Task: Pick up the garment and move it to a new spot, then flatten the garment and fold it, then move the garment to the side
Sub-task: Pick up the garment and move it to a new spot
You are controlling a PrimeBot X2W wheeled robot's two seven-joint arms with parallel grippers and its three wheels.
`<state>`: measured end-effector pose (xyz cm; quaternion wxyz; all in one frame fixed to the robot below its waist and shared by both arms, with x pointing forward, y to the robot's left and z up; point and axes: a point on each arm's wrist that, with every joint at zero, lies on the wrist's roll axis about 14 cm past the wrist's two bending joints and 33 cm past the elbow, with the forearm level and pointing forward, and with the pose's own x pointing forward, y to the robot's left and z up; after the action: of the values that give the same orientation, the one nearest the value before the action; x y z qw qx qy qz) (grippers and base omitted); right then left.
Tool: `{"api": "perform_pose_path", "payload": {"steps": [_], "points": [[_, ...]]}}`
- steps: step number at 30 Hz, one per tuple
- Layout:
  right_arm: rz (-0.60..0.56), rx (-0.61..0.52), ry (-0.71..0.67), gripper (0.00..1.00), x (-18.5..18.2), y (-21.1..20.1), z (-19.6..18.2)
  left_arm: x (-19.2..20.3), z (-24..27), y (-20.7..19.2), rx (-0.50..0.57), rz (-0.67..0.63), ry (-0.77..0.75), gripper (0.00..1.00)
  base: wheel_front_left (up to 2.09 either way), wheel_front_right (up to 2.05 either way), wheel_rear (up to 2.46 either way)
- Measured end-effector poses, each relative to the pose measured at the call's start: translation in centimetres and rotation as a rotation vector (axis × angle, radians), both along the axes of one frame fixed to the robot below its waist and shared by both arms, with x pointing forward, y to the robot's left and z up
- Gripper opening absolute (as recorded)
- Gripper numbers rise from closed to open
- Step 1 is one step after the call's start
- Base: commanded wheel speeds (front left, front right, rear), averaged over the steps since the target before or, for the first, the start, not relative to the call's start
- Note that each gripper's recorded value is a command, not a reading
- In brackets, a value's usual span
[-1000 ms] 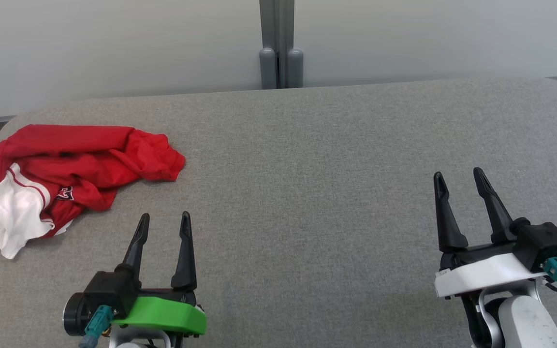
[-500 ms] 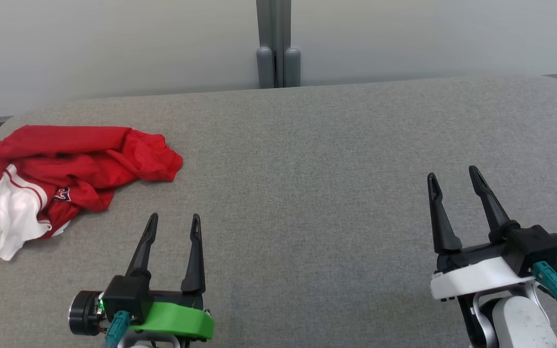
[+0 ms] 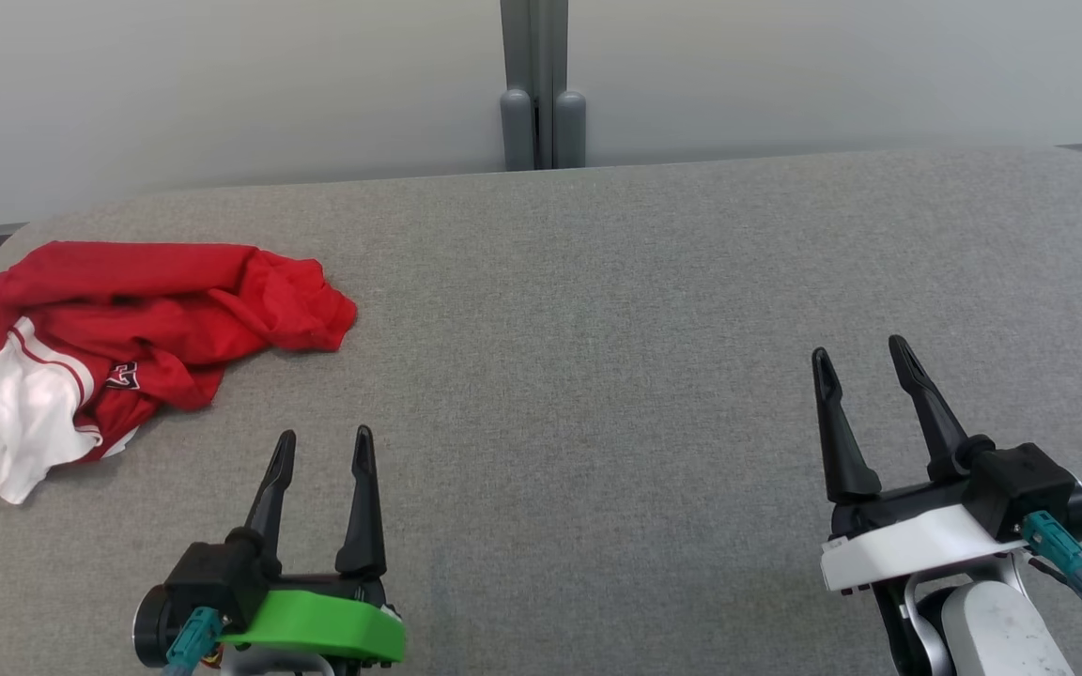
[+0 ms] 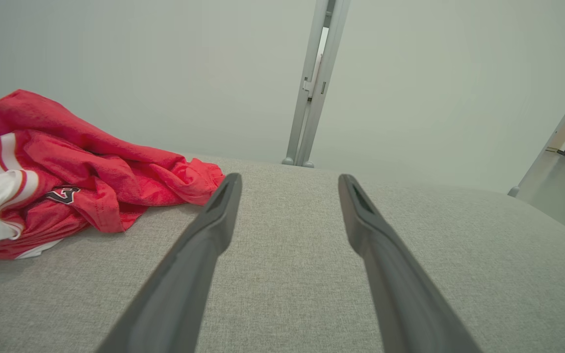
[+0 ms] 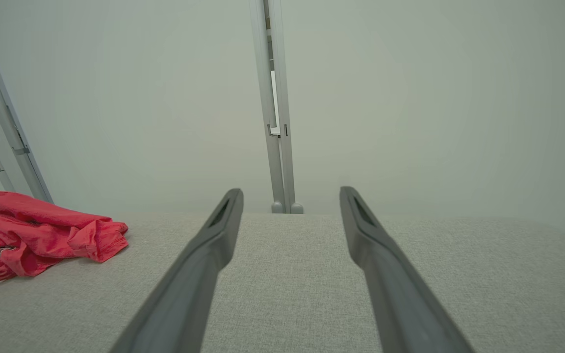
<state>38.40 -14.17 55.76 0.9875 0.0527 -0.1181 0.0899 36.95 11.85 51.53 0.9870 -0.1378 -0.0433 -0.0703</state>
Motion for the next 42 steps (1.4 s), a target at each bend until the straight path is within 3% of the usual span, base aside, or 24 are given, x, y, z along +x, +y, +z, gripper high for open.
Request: {"api": "perform_pose_path", "payload": {"steps": [10, 17, 28, 42], "points": [[0.01, -0.001, 0.006, 1.0, 0.2, 0.4, -0.2, -0.2, -0.3, 0.1, 0.0, 0.002, 0.011, 1.0, 0.0, 0.0, 0.0], [0.086, -0.003, 0.029, 1.0, 0.3, 2.9, -1.0, -1.1, -0.7, 1.8, 0.004, 0.064, 0.024, 1.0, 0.0, 0.0, 0.0], [0.265, -0.004, 0.04, 1.0, 0.7, 9.1, -1.4, -3.9, -0.4, 8.2, 0.008, 0.281, 0.021, 1.0, 0.0, 0.0, 0.0], [0.531, -0.002, 0.05, 1.0, -0.6, 18.0, -1.4, -10.3, -0.2, 16.3, 0.013, 0.569, 0.011, 1.0, 0.0, 0.0, 0.0]]}}
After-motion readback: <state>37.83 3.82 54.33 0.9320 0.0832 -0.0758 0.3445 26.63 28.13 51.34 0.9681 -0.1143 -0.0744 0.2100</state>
